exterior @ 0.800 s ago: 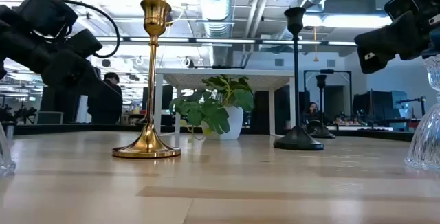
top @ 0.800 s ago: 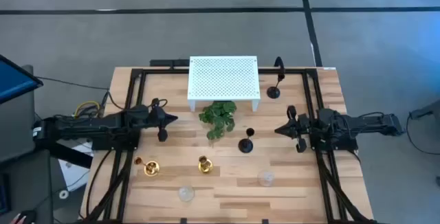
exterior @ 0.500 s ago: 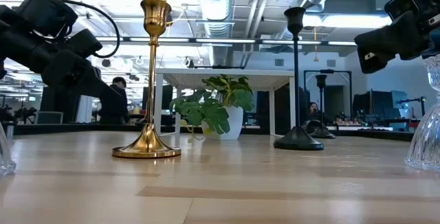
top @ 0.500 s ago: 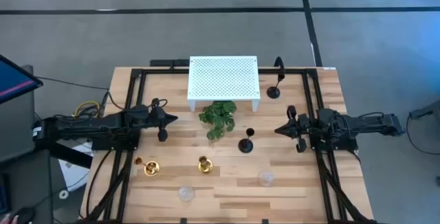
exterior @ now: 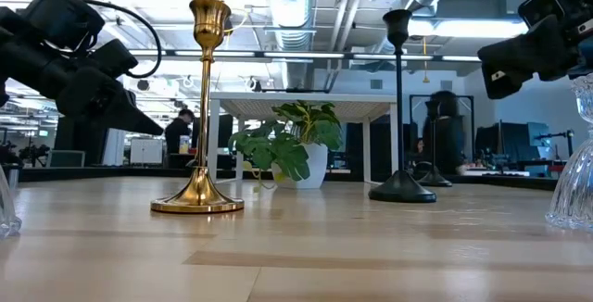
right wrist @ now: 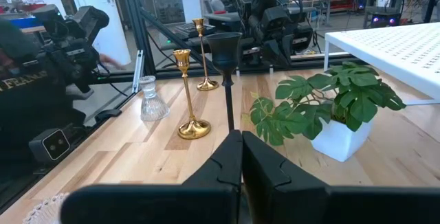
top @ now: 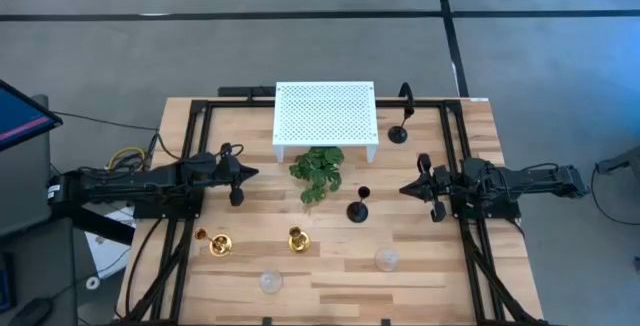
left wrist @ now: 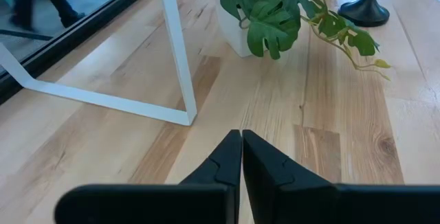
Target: Pick & Place candle stick holders
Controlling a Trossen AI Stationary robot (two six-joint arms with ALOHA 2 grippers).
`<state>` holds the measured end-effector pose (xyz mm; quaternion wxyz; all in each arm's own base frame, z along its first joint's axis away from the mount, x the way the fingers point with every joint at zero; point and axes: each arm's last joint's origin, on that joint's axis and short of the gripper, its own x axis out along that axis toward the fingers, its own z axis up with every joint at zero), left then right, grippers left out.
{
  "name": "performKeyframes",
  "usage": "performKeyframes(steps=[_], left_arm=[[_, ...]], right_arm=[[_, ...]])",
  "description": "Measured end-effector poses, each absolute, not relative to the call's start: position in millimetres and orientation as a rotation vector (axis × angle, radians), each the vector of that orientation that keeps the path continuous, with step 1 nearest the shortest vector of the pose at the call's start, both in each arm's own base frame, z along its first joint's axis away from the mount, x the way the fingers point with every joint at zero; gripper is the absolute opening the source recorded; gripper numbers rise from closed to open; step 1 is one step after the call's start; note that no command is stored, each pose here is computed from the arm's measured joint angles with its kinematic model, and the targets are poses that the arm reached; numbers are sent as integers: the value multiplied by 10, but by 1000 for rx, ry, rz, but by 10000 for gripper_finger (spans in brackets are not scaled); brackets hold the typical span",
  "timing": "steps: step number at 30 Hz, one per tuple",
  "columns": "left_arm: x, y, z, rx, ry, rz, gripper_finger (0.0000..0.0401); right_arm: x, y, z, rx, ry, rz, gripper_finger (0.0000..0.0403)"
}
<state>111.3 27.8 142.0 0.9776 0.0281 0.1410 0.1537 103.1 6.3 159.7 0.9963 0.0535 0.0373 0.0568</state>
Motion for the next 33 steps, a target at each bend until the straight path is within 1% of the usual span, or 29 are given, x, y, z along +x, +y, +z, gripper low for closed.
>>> performKeyframes(steps=[31,33], left_arm=[[1117,278,1436,58,267,310,14],[1118,278,1440,58,263,311,14]], right_arm=[[1031,63,1596,107,75,114,0],[1030,63,1602,145,80,112,0]])
